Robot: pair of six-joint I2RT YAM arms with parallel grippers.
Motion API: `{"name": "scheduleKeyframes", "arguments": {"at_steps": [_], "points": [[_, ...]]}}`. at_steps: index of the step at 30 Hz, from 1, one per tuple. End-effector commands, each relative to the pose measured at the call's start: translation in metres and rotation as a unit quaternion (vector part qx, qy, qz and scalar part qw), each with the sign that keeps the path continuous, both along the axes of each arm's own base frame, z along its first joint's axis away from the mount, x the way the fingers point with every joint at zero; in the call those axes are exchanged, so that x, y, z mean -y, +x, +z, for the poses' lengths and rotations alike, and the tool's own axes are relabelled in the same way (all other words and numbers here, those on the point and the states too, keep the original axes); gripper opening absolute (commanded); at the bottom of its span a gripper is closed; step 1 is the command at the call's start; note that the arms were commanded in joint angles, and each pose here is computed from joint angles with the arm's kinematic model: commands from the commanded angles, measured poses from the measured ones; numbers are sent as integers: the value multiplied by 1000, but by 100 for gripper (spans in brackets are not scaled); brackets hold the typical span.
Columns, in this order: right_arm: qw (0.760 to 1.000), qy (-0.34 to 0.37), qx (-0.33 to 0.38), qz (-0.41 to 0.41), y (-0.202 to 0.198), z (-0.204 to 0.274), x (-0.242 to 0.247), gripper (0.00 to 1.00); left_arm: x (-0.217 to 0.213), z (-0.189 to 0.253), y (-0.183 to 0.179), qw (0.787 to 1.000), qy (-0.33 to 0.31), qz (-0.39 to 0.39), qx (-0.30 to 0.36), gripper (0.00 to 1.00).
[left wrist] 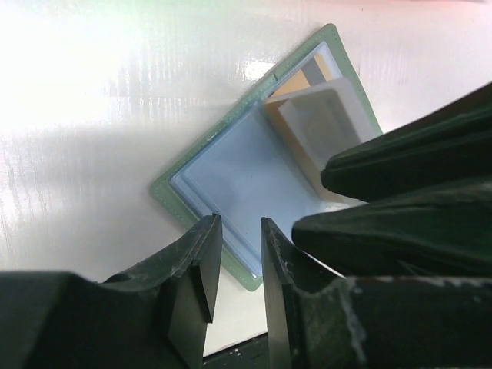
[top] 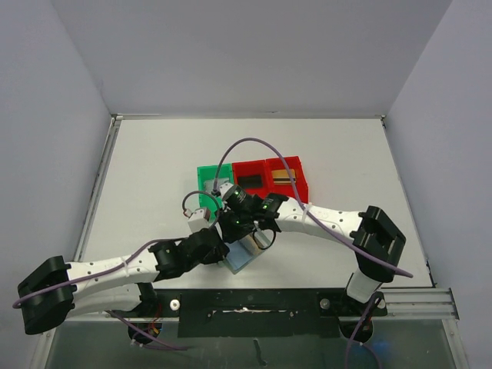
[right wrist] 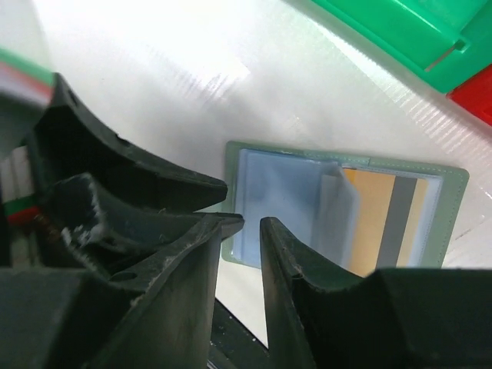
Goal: Take the credit cards out of the card holder
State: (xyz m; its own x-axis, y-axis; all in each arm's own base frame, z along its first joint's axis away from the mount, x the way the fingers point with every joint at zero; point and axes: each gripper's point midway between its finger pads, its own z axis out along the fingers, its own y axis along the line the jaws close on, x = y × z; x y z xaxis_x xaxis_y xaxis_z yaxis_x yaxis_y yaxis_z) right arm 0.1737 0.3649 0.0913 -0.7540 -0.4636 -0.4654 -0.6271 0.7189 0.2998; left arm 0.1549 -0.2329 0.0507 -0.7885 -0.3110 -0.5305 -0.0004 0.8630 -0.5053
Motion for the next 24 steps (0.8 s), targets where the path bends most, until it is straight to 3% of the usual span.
{"name": "scheduleKeyframes", "arguments": {"at_steps": [1, 5, 10, 17, 24], "points": [[995, 90, 22, 30, -6, 40, -22, 29, 4, 14, 7, 999, -28, 20, 19, 26], [997, 62, 41, -24, 11, 38, 1, 30, 4, 13, 7, 999, -28, 20, 18, 27], [990, 42, 41, -127, 40, 23, 53, 40, 9, 13, 5, 999, -32, 9, 12, 29], [991, -15, 10, -131, 36, -15, 82, 41, 14, 3, 0, 1000, -17, -14, -3, 30], [992, -32, 0, -121, 39, -32, 77, 41, 14, -6, -6, 1000, -9, -24, -18, 30]]}}
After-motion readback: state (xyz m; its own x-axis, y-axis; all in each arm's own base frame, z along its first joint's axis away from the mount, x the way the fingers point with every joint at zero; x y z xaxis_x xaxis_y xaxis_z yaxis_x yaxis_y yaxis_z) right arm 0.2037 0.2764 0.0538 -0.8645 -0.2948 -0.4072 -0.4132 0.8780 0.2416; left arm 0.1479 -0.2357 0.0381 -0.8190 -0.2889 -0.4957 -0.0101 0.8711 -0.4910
